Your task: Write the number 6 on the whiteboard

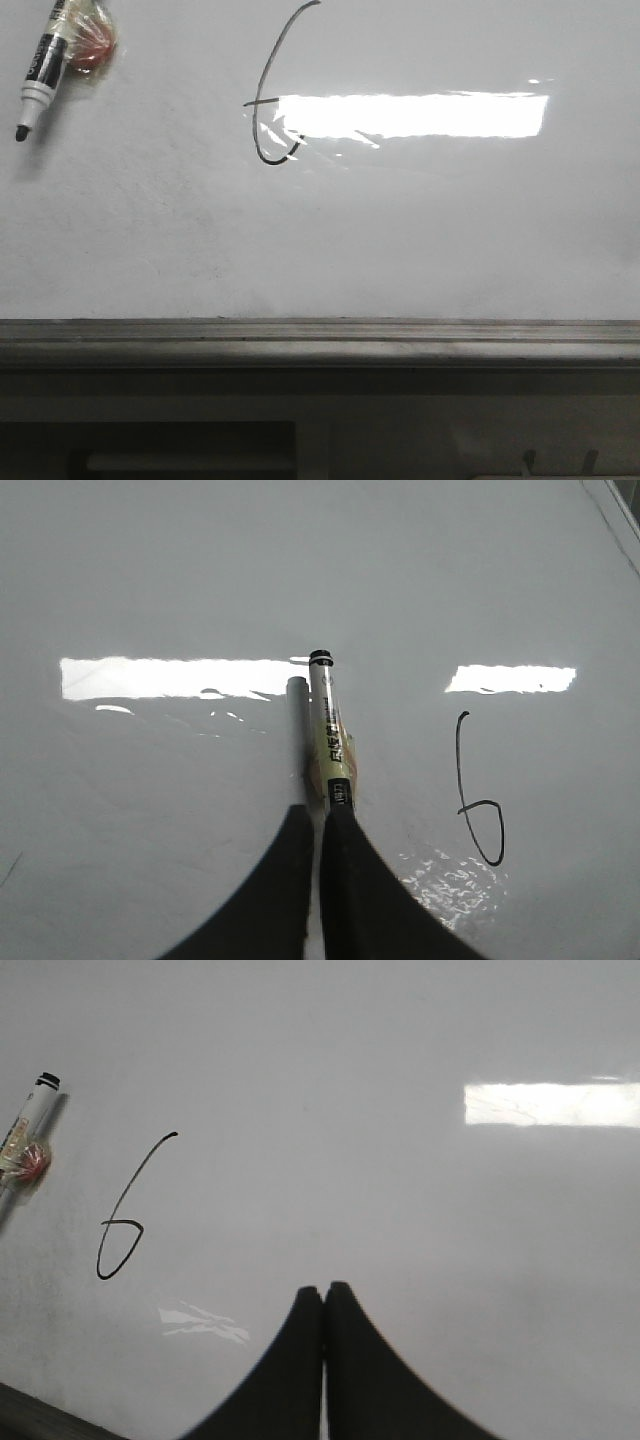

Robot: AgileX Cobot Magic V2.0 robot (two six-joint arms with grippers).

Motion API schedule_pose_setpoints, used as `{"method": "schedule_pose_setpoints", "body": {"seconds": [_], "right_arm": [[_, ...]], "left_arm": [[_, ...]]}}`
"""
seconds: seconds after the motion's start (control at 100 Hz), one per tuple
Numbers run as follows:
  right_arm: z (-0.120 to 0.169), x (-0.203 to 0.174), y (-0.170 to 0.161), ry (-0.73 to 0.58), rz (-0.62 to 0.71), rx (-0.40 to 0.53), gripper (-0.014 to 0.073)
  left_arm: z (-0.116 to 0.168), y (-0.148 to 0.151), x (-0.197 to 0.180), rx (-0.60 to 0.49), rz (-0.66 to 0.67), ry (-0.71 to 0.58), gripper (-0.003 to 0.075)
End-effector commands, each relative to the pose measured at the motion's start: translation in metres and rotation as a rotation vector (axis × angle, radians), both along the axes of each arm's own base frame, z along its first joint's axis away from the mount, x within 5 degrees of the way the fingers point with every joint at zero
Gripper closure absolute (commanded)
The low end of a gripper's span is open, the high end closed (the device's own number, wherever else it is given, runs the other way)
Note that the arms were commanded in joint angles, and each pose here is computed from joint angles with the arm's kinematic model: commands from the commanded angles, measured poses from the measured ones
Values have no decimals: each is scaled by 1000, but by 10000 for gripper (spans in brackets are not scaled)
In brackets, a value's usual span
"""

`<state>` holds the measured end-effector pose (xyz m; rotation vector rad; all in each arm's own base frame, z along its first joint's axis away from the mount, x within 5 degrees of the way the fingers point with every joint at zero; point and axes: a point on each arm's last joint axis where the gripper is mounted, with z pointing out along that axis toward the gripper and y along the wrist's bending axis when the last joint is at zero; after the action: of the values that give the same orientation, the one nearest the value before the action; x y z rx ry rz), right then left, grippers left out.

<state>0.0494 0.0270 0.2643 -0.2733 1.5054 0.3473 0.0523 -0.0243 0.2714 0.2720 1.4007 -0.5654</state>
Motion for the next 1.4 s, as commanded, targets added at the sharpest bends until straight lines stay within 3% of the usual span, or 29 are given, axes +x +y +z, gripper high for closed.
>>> {"method": "schedule_pose_setpoints", "body": {"seconds": [0.0, 0.42, 0.82, 0.96, 1.11, 1.39], "right_arm": [[11, 1, -4, -49, -48, 27, 666], [11, 1, -4, -49, -48, 27, 666], [11, 1, -4, -49, -48, 27, 666], [11, 1, -4, -49, -48, 27, 666], [11, 1, -4, -49, -48, 27, 666], [11, 1, -4, -49, -48, 27, 666]], "left_arm": [[9, 1, -1, -11, 3, -19, 740], [9, 1, -1, -11, 3, -19, 740], [-23, -3, 4, 161, 101, -106, 740], [-35, 1, 6, 196, 180, -9, 740], [-38, 10, 2, 209, 304, -58, 740], [-65, 18, 3, 225, 445, -26, 740]]}}
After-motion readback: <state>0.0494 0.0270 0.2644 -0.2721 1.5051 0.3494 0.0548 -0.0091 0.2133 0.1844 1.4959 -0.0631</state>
